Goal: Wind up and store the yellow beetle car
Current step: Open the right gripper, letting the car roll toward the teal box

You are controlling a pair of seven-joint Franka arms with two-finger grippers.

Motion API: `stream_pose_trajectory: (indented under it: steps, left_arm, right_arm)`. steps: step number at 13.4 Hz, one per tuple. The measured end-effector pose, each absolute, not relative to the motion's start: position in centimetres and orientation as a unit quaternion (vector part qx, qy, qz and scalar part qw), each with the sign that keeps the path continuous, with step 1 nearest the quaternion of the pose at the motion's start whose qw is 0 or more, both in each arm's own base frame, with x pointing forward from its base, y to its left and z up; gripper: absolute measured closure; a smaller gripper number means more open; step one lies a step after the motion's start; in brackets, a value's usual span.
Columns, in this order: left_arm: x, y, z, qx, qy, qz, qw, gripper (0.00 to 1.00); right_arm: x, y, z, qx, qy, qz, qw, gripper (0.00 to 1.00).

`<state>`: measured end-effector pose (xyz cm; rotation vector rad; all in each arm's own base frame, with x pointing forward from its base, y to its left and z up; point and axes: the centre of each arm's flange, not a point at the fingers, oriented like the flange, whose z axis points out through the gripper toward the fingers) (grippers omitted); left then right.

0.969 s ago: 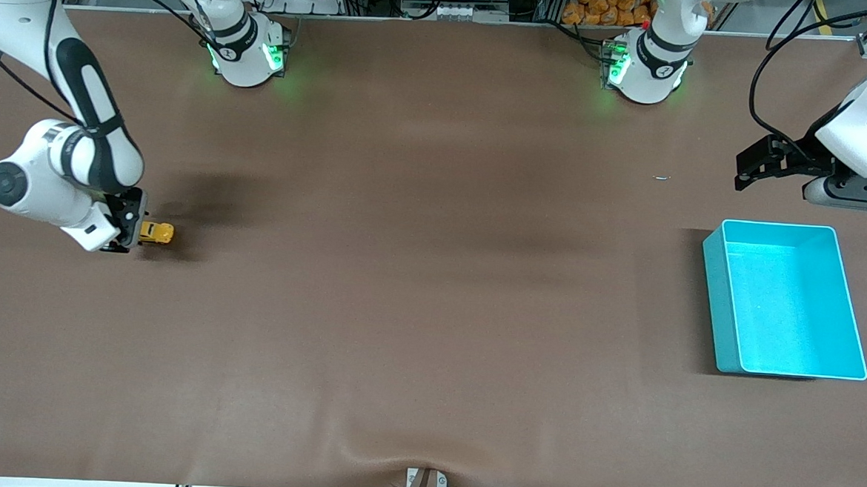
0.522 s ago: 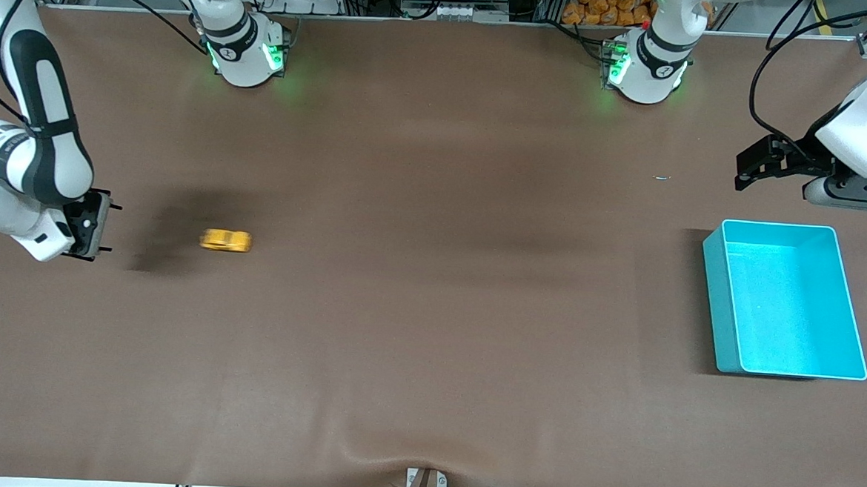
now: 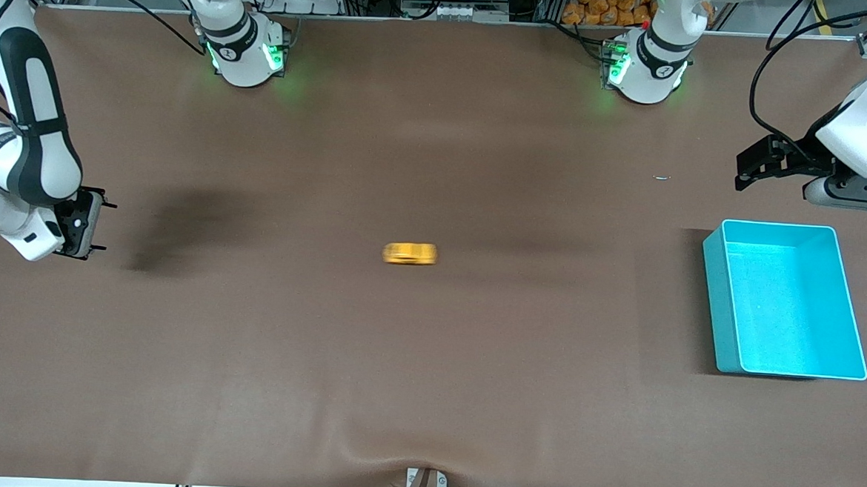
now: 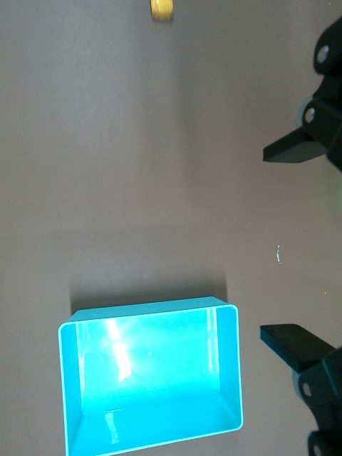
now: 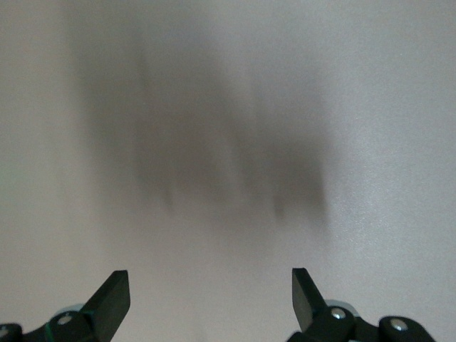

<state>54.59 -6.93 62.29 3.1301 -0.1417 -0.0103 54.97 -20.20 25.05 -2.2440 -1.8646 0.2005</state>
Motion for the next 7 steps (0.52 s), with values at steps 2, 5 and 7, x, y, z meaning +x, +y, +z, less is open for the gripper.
stream_pose_trajectory:
  steps: [2,5,7]
  left_arm:
    - [54.6,-6.9,62.3,0.999,-0.045,-0.003,0.004,0.00]
    - [54.6,-6.9,62.3,0.999,-0.045,-0.003,0.004,0.00]
    - [54.6,-6.9,62.3,0.999,-0.045,-0.004,0.004,0.00]
  right_arm:
    - [54.9,-20.4,25.1,-0.765,-0.632,0.067,0.110,0.00]
    - [55.2,-20.4,25.4,-0.769,-0.628,0.059,0.109,0.00]
    - [56.3,-20.4,26.8,-0.784,-0.610,0.034,0.110,0.00]
